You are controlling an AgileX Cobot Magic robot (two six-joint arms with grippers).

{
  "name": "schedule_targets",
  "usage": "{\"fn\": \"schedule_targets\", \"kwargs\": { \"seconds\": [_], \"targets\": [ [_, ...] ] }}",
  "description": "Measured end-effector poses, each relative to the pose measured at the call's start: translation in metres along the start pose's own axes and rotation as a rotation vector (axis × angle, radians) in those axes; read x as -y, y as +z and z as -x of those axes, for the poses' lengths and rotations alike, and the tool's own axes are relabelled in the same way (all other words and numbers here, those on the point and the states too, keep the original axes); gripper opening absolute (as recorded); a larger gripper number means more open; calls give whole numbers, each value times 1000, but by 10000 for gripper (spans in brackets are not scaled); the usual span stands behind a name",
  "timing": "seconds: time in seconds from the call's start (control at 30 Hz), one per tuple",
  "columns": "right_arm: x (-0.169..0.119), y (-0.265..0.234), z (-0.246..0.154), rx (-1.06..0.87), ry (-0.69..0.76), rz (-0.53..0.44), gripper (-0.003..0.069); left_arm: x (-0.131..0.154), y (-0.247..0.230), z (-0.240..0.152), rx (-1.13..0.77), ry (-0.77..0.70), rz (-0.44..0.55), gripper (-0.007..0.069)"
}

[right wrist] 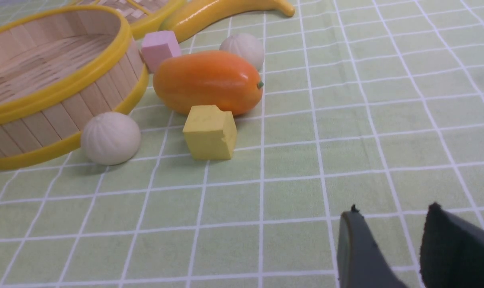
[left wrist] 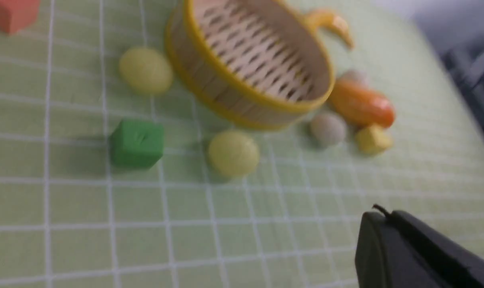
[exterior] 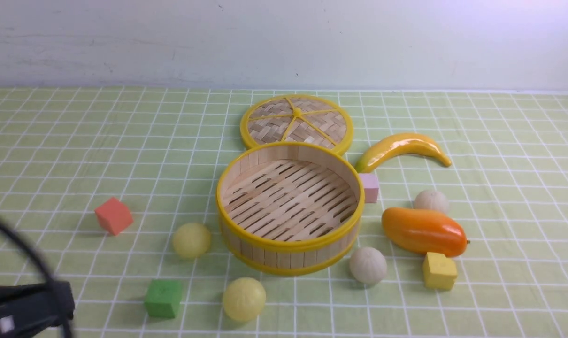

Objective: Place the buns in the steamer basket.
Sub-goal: Use the left arm to grab a steamed stuffed bun

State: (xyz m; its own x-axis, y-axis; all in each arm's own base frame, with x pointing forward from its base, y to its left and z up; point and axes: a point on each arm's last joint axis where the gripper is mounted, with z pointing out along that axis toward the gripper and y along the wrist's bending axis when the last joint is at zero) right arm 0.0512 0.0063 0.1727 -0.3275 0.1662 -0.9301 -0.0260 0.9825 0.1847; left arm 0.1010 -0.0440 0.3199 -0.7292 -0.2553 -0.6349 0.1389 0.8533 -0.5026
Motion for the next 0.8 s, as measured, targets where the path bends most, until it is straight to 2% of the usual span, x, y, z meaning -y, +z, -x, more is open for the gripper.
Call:
{"fn": "schedule_targets", "kwargs": {
  "seconds": [0.1, 0.17, 0.3, 0.43, 0.57, 0.8],
  "targets": [
    [0, 0, 0, 0, 0, 0, 239, -6, 20, 18, -137, 24, 79, -13],
    [0, 0, 0, 0, 0, 0, 239, -18, 53, 43, -245, 18, 150, -13],
    [0, 0, 0, 0, 0, 0, 239, -21, 82, 55, -311, 31, 165, -13],
    [0, 0, 0, 0, 0, 0, 239, -3, 118, 55, -414, 163, 161, -13],
    [0, 0, 0, 0, 0, 0, 239, 7, 145, 66, -444, 238, 221, -13],
    [0, 0, 0, 0, 0, 0, 239, 3, 188, 89, -464, 299, 285, -11]
  ]
}}
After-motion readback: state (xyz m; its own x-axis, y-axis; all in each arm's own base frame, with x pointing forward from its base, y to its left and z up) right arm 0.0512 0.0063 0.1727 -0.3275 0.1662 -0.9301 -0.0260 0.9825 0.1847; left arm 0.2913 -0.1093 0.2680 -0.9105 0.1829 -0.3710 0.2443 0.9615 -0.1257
